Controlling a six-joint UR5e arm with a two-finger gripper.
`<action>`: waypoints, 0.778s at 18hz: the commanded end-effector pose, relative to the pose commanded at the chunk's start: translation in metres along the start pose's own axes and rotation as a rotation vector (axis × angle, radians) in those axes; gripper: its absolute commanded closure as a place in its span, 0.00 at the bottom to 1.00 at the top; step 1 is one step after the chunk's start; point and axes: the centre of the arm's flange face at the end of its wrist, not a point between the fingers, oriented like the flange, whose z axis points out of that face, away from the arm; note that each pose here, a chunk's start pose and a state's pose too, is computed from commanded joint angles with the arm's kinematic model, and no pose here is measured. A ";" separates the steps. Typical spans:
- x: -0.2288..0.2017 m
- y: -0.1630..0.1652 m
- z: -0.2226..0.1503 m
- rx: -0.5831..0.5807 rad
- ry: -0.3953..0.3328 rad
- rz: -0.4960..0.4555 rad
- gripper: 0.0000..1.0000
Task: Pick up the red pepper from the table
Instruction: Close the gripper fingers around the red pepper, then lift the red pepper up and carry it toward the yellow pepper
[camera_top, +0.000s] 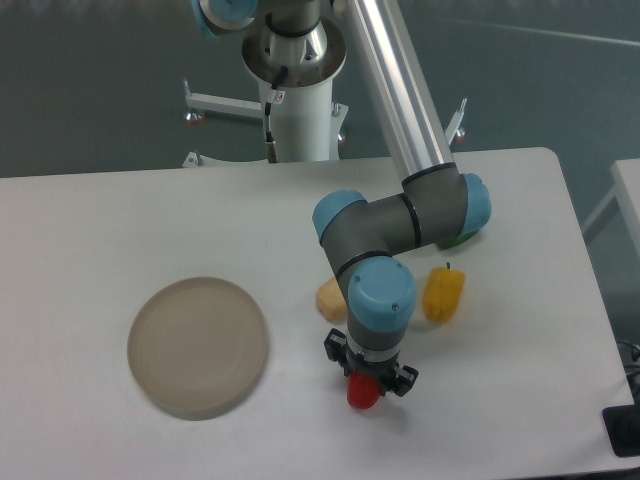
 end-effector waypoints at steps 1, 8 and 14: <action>0.000 0.001 -0.007 0.006 -0.005 -0.003 0.79; -0.035 0.078 -0.097 0.019 0.071 -0.020 0.83; -0.047 0.141 -0.128 -0.002 0.107 0.147 0.82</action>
